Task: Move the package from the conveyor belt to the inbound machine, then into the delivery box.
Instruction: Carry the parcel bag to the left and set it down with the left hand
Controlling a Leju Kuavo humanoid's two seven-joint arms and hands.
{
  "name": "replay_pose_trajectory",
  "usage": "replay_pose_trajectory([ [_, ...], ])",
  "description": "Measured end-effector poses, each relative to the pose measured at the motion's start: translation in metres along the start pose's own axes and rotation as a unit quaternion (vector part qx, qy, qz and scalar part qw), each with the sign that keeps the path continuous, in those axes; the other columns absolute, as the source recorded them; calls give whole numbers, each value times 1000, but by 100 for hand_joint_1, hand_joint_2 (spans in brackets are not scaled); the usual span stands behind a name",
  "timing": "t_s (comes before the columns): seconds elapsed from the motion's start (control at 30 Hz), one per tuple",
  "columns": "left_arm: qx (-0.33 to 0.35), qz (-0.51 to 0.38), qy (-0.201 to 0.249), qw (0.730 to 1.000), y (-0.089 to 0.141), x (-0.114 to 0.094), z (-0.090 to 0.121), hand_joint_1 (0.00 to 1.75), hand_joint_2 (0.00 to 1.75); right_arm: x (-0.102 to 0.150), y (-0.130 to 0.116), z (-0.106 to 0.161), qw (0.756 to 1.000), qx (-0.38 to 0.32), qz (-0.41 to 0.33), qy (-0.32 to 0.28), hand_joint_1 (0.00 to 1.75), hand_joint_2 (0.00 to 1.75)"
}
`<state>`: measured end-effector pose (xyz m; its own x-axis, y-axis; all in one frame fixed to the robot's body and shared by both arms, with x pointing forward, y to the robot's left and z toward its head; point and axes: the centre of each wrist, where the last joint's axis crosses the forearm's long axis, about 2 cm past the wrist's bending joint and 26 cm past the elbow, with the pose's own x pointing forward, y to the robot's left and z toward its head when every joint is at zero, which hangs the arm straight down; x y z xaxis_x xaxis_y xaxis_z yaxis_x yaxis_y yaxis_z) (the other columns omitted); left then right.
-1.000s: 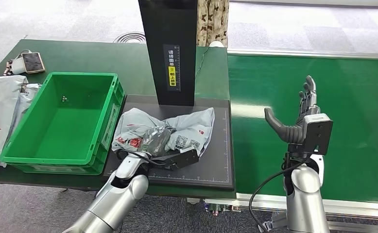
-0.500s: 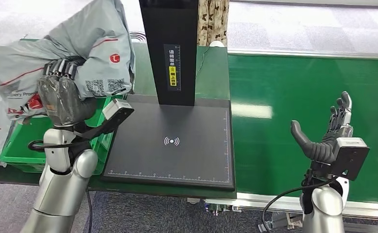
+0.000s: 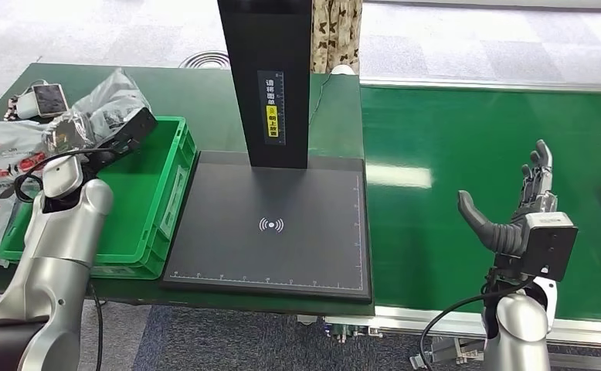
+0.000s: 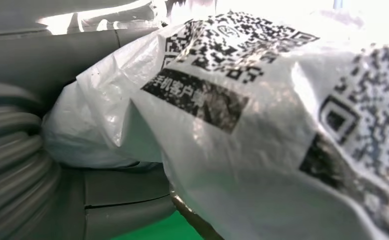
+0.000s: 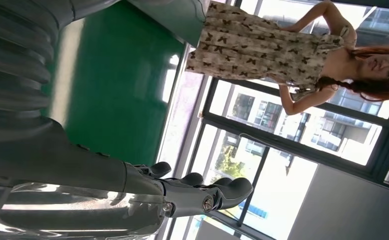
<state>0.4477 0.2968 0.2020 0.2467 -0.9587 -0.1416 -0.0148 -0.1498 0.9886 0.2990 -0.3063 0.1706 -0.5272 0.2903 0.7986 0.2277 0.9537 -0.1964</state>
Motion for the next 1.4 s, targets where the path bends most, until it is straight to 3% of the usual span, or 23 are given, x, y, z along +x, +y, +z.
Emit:
replay_pose_trajectory([
  [0.13,-83,-12,33,996,-25,-10,-1,175,175,-1,4,-5,1000,10,0,0,0,175],
  [0.4,-166,-19,75,983,-48,-21,1,172,175,-3,9,-10,1000,17,-3,4,0,175],
  [0.53,-193,-6,84,978,-56,-25,4,0,175,-4,12,-13,1000,21,-3,5,0,175],
  [0.67,-192,12,80,978,-62,-26,7,0,175,-5,14,-14,1000,25,-2,7,0,175],
  [0.8,-159,39,72,984,-61,-25,8,0,0,-5,15,-14,1000,27,-2,9,0,175],
  [1.0,-93,91,53,990,-54,-19,8,0,0,-5,17,-13,1000,28,-1,9,0,175],
  [1.1,-33,147,23,988,-47,-13,8,0,0,-5,17,-12,1000,28,0,10,0,175],
  [1.4,95,321,-43,941,-28,3,22,0,0,-5,15,-1,1000,23,2,18,0,175],
])
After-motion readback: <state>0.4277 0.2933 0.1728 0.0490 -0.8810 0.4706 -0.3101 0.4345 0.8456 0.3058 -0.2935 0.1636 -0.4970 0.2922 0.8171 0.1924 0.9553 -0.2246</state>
